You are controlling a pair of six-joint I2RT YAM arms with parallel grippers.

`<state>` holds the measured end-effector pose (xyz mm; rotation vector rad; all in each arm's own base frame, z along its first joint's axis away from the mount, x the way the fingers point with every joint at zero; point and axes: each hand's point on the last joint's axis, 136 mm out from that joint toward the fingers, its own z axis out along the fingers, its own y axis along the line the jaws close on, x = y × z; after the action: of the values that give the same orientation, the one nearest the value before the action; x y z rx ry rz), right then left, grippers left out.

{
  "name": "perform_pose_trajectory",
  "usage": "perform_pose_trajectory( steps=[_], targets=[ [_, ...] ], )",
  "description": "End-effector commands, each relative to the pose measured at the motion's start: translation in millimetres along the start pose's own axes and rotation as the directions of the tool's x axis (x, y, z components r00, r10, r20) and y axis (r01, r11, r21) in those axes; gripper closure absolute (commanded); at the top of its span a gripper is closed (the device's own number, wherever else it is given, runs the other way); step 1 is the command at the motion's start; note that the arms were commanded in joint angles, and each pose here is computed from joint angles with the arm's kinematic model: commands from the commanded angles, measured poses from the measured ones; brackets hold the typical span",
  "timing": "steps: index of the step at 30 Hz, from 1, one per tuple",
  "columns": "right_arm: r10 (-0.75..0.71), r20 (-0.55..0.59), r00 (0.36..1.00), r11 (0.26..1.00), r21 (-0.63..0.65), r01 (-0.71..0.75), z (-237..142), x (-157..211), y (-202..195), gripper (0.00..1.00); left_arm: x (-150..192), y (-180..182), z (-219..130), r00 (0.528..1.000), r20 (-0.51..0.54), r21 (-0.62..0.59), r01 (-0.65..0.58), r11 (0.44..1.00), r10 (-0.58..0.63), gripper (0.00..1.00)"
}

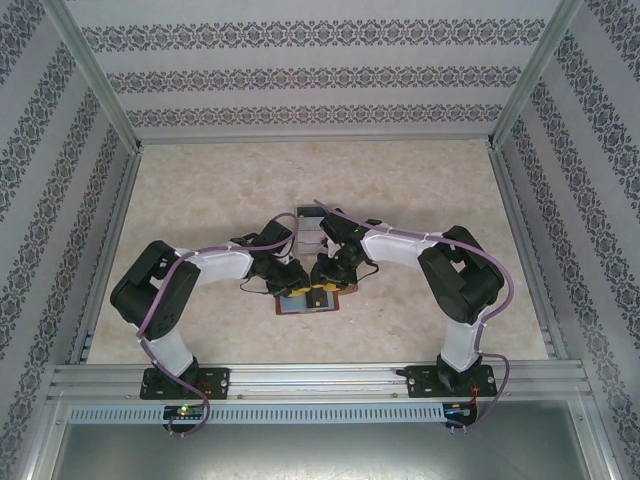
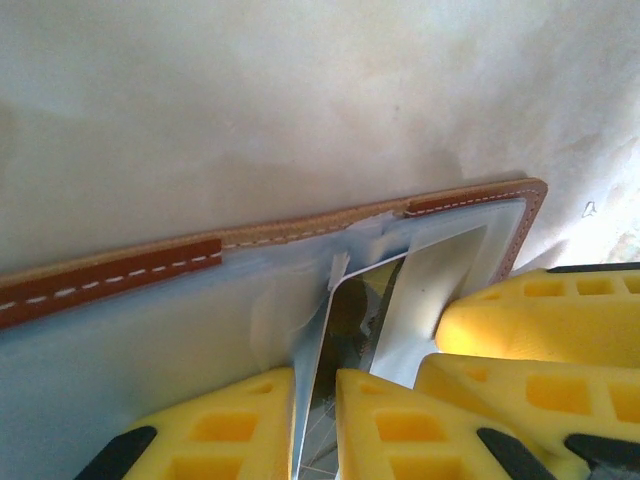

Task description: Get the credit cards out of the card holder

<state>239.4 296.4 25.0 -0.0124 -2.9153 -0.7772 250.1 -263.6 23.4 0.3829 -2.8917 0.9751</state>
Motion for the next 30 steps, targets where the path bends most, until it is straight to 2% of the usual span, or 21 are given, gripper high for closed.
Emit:
perform_pose_trajectory(
  steps=[1,8,16,24,30],
  targets=[
    [0.013,-0.031,0.999,0.999,0.046,-0.012,13,5,-16,0.66,-6,-9,1,1.0,0.017,0.057,-0.006,0.998,0.005,0.82],
    [0.014,-0.032,0.999,0.999,0.048,-0.012,13,6,-17,0.66,-7,-11,-1,1.0,0.023,0.055,-0.013,0.998,0.012,0.9],
    [0.015,-0.024,1.0,0.999,0.05,-0.014,8,3,-17,0.66,-2,-4,-19,0.998,0.037,-0.017,-0.041,0.999,0.041,0.92],
    [0.008,-0.022,1.0,0.999,0.051,-0.007,6,2,-15,0.66,2,12,-41,0.996,0.051,-0.142,-0.068,0.987,0.076,0.94],
    [0.006,-0.025,1.0,0.999,0.049,-0.005,6,1,-15,0.66,3,16,-49,0.995,0.053,-0.178,-0.072,0.981,0.083,0.94]
  ],
)
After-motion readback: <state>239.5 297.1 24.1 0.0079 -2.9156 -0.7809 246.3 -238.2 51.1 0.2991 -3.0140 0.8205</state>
